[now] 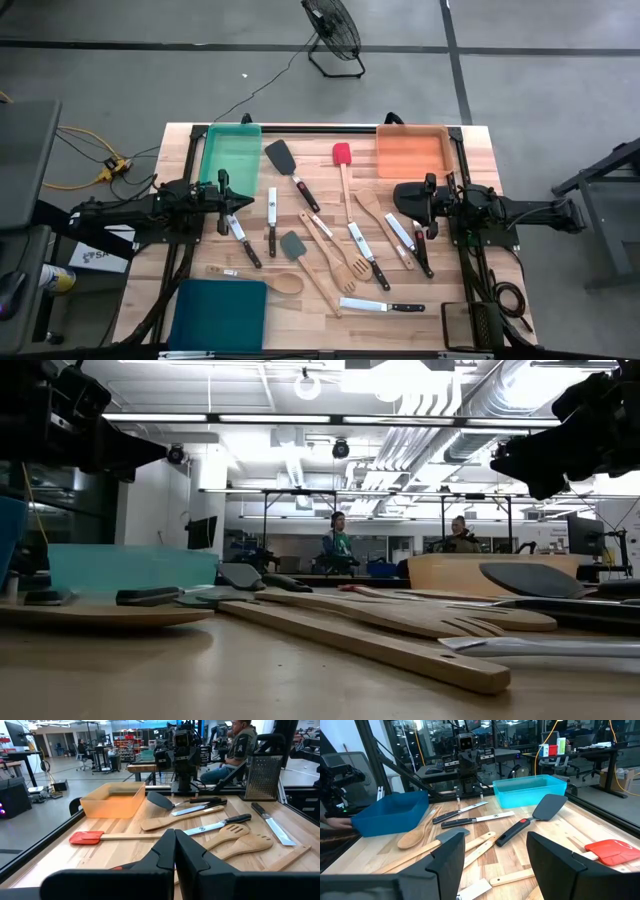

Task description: Pick & Place Kitchen Items

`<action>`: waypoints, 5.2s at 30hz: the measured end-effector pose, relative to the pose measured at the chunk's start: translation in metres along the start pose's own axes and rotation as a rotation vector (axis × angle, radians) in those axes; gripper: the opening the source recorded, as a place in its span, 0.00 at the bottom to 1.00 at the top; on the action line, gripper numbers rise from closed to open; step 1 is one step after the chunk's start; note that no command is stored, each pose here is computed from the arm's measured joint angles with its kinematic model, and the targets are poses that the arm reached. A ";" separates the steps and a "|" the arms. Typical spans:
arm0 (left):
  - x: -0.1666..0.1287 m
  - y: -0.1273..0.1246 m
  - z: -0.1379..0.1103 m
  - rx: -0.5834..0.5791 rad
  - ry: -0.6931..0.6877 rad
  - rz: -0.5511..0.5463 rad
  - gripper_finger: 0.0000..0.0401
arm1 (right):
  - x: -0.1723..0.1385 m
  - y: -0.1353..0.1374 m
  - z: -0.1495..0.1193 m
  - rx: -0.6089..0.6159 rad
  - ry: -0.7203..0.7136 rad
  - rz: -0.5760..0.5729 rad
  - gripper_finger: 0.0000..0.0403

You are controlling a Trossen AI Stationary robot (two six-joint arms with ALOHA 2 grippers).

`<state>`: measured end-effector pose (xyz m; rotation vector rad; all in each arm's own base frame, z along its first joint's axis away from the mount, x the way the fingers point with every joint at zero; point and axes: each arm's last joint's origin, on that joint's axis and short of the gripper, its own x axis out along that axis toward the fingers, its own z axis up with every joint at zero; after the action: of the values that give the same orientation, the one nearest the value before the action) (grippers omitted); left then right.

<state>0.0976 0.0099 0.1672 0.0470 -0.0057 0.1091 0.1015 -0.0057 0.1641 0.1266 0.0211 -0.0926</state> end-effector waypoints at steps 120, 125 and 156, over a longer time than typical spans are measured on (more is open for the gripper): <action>-0.004 0.001 0.012 0.026 0.020 -0.001 0.00 | 0.075 0.007 -0.012 0.981 1.220 -1.193 0.63; -0.004 0.001 0.012 0.026 0.020 -0.001 0.00 | 0.068 0.006 -0.023 0.981 1.225 -1.214 0.63; -0.004 0.001 0.012 0.026 0.019 -0.001 0.00 | 0.070 0.004 -0.029 0.971 1.181 -1.160 0.16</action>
<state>0.0939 0.0095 0.1788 0.0721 0.0152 0.1087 0.1709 -0.0041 0.1335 1.1221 1.2497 -1.1823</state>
